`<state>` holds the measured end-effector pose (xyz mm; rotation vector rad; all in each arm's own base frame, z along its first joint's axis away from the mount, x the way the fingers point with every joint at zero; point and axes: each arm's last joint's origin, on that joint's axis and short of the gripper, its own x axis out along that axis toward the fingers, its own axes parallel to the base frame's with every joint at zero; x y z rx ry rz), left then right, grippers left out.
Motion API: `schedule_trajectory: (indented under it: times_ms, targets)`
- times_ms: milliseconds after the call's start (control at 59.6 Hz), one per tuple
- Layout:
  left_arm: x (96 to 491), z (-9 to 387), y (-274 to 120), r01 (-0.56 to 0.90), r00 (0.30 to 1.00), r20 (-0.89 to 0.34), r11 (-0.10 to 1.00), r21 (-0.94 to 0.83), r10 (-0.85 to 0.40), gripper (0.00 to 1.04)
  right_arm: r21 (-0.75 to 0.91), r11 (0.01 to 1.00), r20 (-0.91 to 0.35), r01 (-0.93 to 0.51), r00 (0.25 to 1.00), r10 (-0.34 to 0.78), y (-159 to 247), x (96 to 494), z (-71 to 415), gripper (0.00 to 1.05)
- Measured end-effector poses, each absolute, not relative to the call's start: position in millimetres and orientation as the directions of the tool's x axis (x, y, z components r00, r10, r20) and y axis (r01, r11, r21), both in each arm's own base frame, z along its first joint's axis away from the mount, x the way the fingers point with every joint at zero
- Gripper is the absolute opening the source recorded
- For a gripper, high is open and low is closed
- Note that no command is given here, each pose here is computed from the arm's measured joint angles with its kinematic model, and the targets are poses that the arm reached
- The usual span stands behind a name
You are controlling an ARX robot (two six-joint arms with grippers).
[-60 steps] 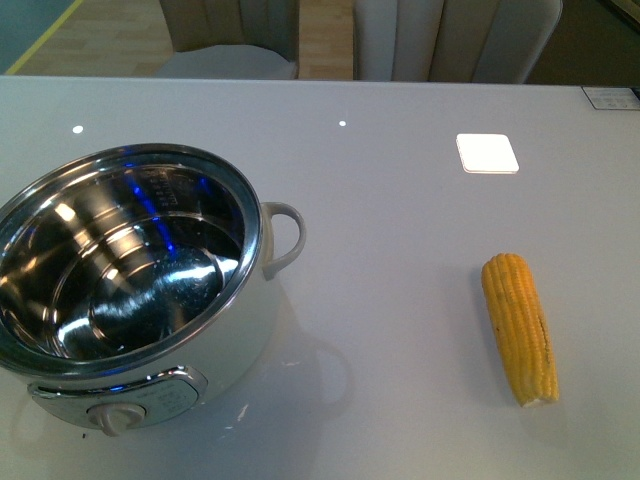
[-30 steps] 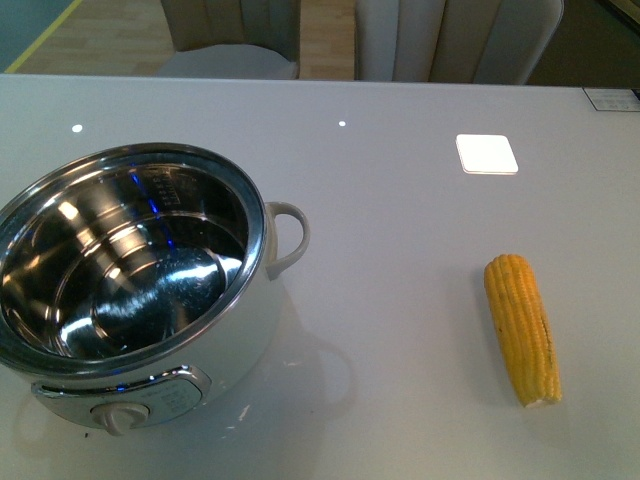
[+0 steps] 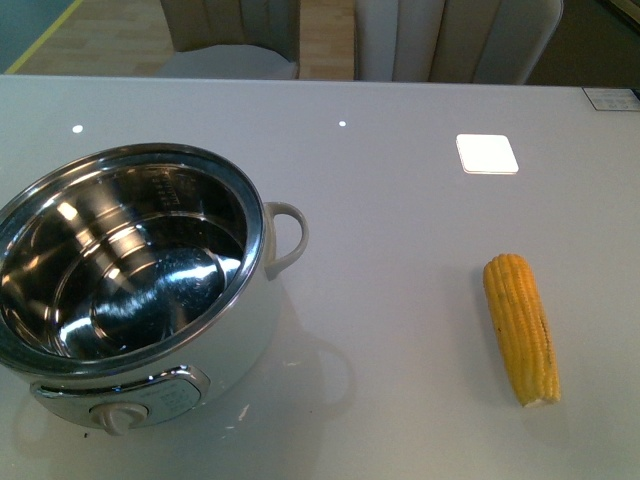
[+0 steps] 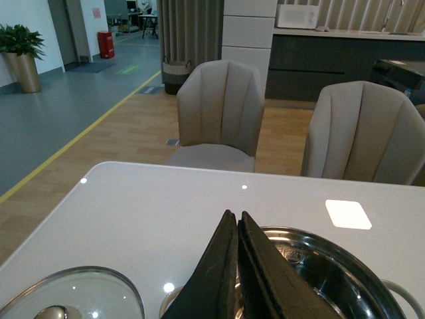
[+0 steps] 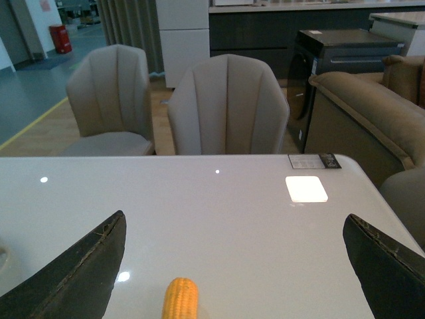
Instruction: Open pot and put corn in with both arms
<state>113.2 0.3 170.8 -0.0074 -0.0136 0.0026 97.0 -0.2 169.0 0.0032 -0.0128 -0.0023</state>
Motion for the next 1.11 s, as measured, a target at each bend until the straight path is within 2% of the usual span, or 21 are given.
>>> schedule_trajectory:
  times_ms: [285,353,638,772,1108]
  targets:
    - [108.3,170.2,0.3,-0.003,1.000,0.012,1.000,-0.007,0.003,0.03,0.003,1.000,0.013,0.002,1.000,-0.002,-0.2,97.0,169.0,0.96]
    - [102.3,166.0,0.2,-0.002,1.000,-0.021,1.000,-0.007,0.002,0.03,0.003,1.000,0.013,0.002,1.000,-0.002,-0.2,97.0,169.0,0.96]
    - [97.3,167.4,0.2,-0.003,1.000,0.007,1.000,-0.008,0.003,0.04,0.003,1.000,0.013,0.002,1.000,-0.002,-0.2,97.0,169.0,0.96]
    - [97.3,167.4,0.2,-0.003,1.000,0.007,1.000,-0.007,0.003,0.31,0.003,1.000,0.013,0.002,1.000,-0.002,-0.2,97.0,169.0,0.96]
    - [97.3,167.4,0.2,-0.003,1.000,0.007,1.000,-0.007,0.003,0.90,0.003,1.000,0.013,0.002,1.000,-0.002,-0.2,97.0,169.0,0.96]
